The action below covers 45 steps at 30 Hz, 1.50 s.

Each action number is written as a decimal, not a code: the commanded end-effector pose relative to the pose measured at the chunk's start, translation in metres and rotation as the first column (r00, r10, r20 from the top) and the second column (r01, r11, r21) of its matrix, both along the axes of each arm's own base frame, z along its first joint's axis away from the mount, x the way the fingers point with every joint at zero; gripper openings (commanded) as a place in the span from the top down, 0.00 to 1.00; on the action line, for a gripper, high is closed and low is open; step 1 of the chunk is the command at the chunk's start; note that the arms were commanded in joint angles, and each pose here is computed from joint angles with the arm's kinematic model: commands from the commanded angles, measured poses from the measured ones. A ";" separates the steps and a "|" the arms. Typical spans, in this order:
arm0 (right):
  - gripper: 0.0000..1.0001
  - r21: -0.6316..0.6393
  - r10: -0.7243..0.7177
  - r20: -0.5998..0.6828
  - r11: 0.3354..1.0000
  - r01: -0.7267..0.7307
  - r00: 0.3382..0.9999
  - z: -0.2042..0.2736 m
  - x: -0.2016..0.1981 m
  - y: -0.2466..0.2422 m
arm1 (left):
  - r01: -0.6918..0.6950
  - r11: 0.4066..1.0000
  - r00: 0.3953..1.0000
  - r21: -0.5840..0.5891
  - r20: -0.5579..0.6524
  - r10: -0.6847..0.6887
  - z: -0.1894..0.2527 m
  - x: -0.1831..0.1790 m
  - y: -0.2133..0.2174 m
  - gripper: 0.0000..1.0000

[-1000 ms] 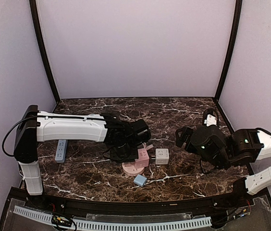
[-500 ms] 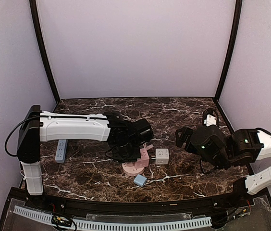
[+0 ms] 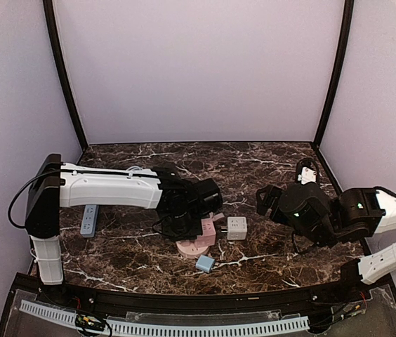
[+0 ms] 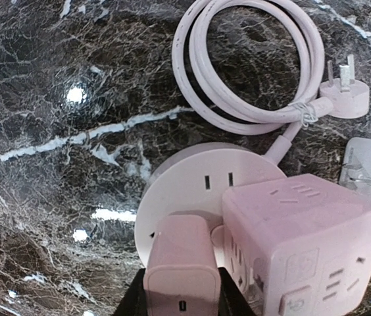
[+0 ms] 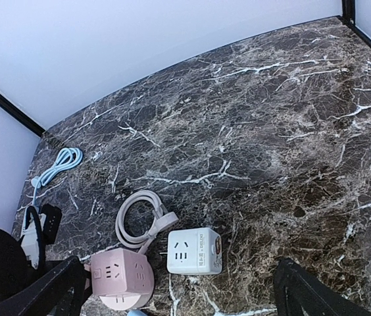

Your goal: Insert the plug

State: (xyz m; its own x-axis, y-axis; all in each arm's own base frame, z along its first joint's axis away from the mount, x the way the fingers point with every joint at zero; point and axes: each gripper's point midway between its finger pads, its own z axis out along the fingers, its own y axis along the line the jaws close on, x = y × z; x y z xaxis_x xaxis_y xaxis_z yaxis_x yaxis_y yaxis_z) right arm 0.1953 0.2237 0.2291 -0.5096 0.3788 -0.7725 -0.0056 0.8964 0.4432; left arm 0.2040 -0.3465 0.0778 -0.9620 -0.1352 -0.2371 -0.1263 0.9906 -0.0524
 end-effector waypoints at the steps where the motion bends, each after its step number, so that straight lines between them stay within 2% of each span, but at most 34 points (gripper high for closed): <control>1: 0.01 0.020 0.001 0.006 1.000 -0.001 1.000 0.007 0.002 0.002 | -0.005 0.994 0.996 0.113 -0.093 0.015 -0.024 -0.023 0.029 0.99; 18: 0.01 0.010 0.003 0.007 1.000 -0.003 1.000 0.006 0.003 0.004 | 0.022 0.992 0.994 0.120 -0.105 -0.010 -0.039 -0.022 0.028 0.99; 34: 0.01 -0.009 0.008 0.003 1.000 -0.008 1.000 0.003 0.004 0.009 | 0.077 0.993 0.976 0.089 -0.211 -0.057 -0.090 -0.029 0.025 0.99; 45: 0.01 -0.011 0.014 0.002 1.000 -0.014 1.000 0.003 0.003 0.010 | 0.120 0.989 0.968 0.091 -0.233 -0.096 -0.100 -0.028 0.028 0.99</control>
State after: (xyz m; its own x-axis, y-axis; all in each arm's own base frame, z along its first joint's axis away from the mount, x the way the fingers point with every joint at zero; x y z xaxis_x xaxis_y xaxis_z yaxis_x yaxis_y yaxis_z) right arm 0.1954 0.2303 0.2218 -0.5249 0.3405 -0.7801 -0.0184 0.9118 0.4103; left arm 0.2051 -0.3422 0.0575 -0.9762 -0.0620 -0.2077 -0.0493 0.9966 -0.0658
